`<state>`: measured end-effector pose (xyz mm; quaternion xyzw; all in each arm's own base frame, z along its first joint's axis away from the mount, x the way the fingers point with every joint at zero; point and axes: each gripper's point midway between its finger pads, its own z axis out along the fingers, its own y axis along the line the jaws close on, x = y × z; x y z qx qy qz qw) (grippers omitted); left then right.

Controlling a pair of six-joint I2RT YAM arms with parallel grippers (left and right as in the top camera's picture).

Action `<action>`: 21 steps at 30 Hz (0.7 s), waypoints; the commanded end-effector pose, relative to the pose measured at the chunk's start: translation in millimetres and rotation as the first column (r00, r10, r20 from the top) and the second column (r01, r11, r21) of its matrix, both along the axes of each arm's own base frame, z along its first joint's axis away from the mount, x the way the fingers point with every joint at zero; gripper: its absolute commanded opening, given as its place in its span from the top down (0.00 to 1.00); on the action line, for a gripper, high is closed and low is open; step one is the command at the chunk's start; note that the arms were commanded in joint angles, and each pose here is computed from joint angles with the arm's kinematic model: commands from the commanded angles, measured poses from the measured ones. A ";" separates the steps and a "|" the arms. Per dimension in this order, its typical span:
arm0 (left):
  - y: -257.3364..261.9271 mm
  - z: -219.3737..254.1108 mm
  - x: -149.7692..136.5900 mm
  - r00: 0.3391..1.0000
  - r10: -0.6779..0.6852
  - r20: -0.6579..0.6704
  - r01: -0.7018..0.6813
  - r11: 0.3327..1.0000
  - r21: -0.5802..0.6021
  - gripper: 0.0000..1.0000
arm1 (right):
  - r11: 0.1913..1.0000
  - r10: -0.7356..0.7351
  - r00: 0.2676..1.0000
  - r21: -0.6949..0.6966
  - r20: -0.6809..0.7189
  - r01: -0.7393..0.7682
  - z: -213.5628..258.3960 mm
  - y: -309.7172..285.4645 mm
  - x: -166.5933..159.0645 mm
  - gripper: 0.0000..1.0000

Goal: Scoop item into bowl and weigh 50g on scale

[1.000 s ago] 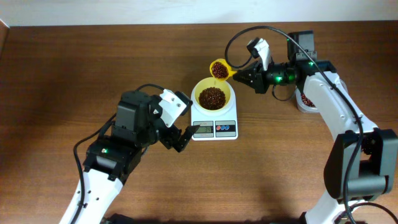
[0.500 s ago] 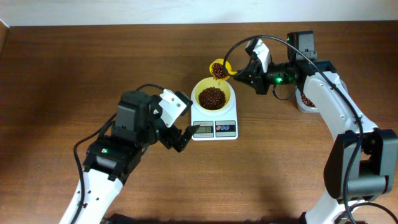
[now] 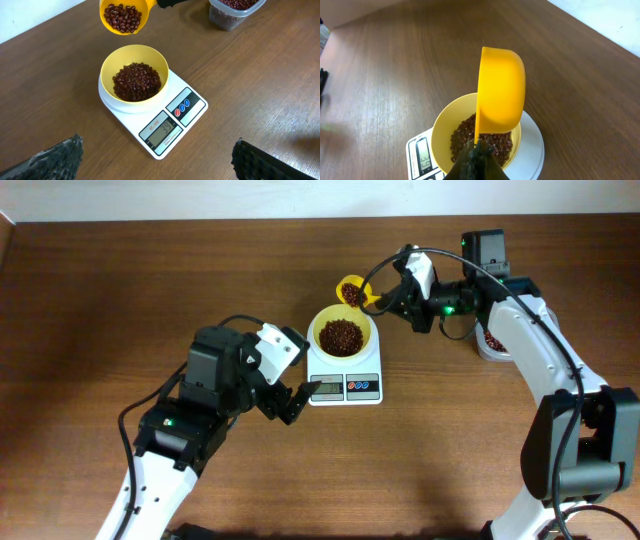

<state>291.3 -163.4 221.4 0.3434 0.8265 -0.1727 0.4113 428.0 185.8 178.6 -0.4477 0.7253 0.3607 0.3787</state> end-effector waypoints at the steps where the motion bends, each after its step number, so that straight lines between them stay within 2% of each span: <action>1: 1.1 -2.7 0.4 1.000 0.010 -0.015 -0.010 1.000 -0.007 0.01 | 1.000 0.024 0.999 0.001 0.031 -0.024 3.6 5.1 0.4 0.96; 21: 1.1 -2.7 0.4 1.000 0.010 -0.015 -0.010 1.000 -0.007 0.01 | 0.998 0.065 0.991 -0.022 0.115 -0.063 4.3 5.2 1.4 0.96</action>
